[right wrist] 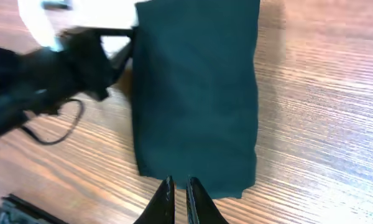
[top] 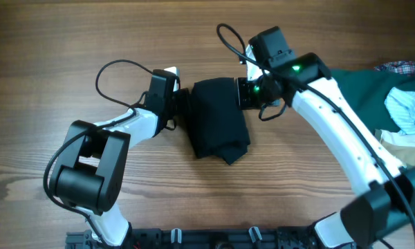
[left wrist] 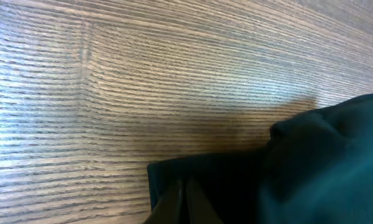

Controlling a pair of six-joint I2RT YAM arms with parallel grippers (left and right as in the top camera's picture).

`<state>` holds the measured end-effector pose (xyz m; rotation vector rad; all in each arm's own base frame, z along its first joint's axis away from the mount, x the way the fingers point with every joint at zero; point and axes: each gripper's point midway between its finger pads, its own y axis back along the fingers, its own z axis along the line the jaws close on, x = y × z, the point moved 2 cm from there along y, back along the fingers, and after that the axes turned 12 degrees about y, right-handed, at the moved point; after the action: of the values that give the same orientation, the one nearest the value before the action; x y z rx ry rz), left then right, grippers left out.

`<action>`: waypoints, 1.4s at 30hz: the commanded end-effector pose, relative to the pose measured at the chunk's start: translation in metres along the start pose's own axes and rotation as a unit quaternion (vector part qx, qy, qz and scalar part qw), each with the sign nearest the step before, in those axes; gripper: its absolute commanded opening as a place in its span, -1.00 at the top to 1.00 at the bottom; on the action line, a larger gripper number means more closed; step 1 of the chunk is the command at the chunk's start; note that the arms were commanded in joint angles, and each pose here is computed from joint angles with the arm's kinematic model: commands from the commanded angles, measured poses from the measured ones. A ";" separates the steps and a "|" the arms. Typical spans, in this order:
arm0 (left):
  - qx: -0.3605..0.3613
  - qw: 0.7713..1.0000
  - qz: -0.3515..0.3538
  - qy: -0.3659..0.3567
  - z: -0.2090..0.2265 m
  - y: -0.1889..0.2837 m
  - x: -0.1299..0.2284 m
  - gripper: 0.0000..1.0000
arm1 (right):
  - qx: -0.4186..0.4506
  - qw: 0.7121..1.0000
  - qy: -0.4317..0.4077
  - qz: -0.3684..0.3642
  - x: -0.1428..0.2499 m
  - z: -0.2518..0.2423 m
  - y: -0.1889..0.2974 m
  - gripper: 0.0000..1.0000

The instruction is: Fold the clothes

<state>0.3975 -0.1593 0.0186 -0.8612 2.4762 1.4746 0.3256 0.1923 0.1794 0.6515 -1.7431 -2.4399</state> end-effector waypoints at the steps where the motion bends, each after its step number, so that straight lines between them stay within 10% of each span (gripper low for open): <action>1: 0.000 1.000 0.018 0.008 0.003 -0.003 0.010 0.92 | -0.001 0.998 0.038 0.056 0.007 -0.011 -0.052 0.84; 15: -0.024 0.998 0.059 0.022 0.010 0.015 0.023 0.78 | 0.001 0.970 0.036 0.240 0.068 -0.044 -0.152 0.88; 18: -0.032 0.996 0.043 0.067 0.012 0.059 0.004 0.20 | -0.001 0.986 0.063 0.154 0.034 -0.028 -0.105 0.61; 19: -0.033 0.995 0.035 0.087 0.013 0.073 -0.003 -0.64 | -0.001 0.989 0.069 0.132 0.027 -0.024 -0.093 0.44; 20: -0.032 0.993 0.026 0.109 0.014 0.087 -0.009 -0.99 | -0.002 0.992 0.078 0.094 0.016 -0.018 -0.072 0.14; 22: 0.005 0.992 0.014 0.129 0.006 0.124 -0.022 -1.00 | -0.003 0.995 0.095 0.014 -0.004 -0.005 -0.028 -0.68; 24: 0.041 0.990 0.025 0.130 -0.005 0.141 -0.020 -1.00 | -0.002 0.994 0.106 -0.040 -0.015 0.004 0.002 -0.94; 42: 0.037 0.936 0.272 0.218 0.005 0.048 0.092 -0.99 | 0.001 0.991 0.103 -0.082 -0.016 0.010 0.035 -0.99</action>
<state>0.3047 -0.1600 0.0384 -0.6813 3.1798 1.4552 0.3294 0.1955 0.2200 1.0560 -1.6521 -2.3722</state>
